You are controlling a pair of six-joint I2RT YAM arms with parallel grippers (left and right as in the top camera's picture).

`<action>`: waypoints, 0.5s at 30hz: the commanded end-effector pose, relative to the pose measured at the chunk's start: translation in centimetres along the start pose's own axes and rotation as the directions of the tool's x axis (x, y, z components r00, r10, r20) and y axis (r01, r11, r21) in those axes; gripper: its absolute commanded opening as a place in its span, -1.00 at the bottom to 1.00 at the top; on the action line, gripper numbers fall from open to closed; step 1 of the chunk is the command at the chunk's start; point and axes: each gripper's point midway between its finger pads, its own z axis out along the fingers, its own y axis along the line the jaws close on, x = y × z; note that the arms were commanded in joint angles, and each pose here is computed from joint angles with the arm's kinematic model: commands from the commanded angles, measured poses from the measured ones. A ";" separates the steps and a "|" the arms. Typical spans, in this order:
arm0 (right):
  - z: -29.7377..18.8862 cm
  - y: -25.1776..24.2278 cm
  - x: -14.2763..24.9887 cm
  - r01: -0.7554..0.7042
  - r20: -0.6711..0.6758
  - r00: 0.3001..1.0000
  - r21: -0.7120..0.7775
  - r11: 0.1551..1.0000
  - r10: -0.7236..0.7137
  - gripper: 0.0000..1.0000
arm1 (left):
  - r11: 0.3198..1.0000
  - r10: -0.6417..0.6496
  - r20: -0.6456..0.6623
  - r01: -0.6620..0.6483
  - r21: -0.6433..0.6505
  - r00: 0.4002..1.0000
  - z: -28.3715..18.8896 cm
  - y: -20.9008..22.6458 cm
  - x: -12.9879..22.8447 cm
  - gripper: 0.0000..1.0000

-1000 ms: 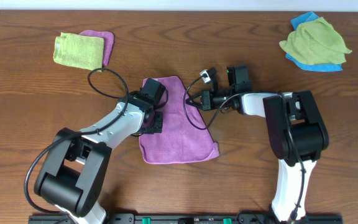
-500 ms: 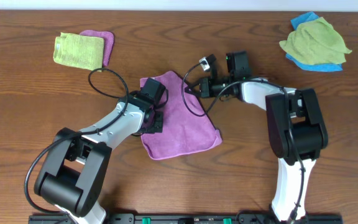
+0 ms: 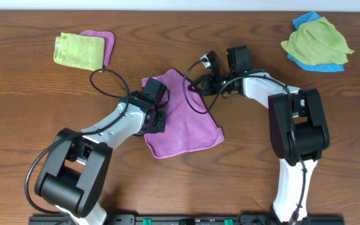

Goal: Fold the cloth

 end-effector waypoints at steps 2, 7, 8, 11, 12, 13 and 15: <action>-1.1 -1.5 -2.3 0.079 0.029 0.996 0.124 0.989 -0.083 -0.97 | 1.000 -0.003 -0.097 0.002 -0.016 0.995 1.9 0.6 2.8 -0.89; -2.6 -1.7 -4.3 0.140 -0.008 0.990 0.246 0.959 -0.142 -0.97 | 1.000 -0.003 -0.097 0.002 -0.015 0.995 1.9 0.6 2.8 -0.88; -2.9 -1.8 -4.7 0.147 -0.014 0.989 0.273 0.951 -0.149 -0.97 | 1.000 -0.003 -0.097 0.002 -0.015 0.995 1.9 0.6 2.8 -0.88; -4.1 -2.0 -5.8 0.168 -0.032 0.985 0.347 0.923 -0.168 -0.97 | 1.000 -0.004 -0.097 0.002 -0.015 0.995 1.9 0.5 2.7 -0.88; -4.4 -2.0 -6.1 0.175 -0.037 0.984 0.367 0.914 -0.174 -0.97 | 1.000 -0.005 -0.097 0.003 -0.015 0.995 1.9 0.5 2.8 -0.88; -4.8 -2.1 -6.4 0.178 -0.041 0.983 0.391 0.903 -0.176 -0.97 | 1.000 -0.011 -0.097 0.010 -0.016 0.995 1.9 0.5 2.8 -0.88; -5.3 -2.0 -6.8 0.180 -0.047 0.983 0.412 0.893 -0.176 -0.97 | 1.000 -0.019 -0.097 0.018 -0.017 0.995 1.9 0.5 2.8 -0.88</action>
